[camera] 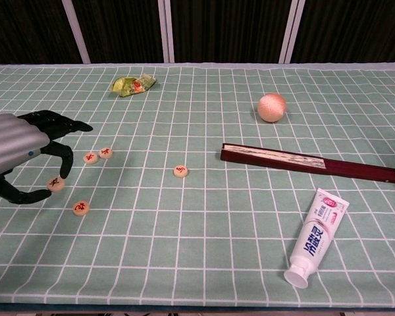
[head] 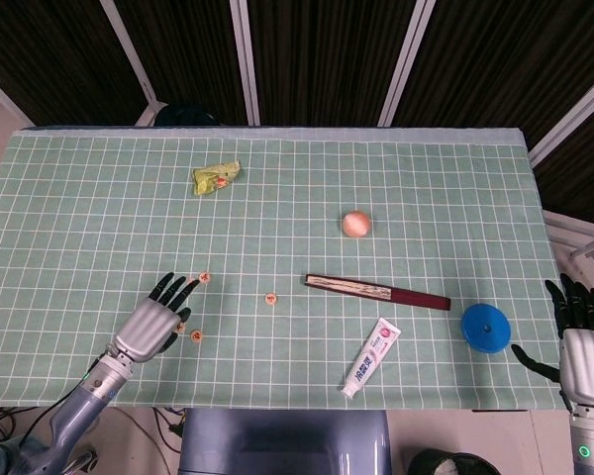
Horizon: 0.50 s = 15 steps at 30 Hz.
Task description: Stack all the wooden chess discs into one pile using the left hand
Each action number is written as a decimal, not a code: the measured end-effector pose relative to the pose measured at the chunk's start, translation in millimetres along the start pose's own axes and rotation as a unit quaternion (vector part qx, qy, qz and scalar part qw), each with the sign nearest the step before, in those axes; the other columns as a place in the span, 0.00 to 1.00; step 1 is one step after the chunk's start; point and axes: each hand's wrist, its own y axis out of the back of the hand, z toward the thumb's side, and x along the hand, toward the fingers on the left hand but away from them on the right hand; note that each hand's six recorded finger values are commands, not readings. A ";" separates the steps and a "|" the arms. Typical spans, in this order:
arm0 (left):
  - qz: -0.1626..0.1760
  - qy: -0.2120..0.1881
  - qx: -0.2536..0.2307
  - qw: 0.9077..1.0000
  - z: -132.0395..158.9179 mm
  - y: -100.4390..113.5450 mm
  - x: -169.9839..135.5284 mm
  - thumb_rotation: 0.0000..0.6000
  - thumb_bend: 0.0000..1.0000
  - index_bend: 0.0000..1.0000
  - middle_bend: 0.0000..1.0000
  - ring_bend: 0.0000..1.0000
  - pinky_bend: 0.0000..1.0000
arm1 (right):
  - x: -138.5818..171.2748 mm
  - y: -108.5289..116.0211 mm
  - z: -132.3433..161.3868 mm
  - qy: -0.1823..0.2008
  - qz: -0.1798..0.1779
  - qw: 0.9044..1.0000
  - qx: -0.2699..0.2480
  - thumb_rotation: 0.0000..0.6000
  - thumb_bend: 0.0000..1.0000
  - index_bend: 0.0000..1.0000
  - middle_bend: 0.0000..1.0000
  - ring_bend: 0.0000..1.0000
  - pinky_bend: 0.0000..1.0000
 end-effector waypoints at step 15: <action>-0.009 -0.004 0.005 1.000 8.0 -17.0 4.1 1.00 0.32 0.53 0.00 0.00 0.00 | -0.5 0.5 -1.1 -0.003 -0.001 1.000 0.000 1.00 0.23 0.09 0.01 0.00 0.00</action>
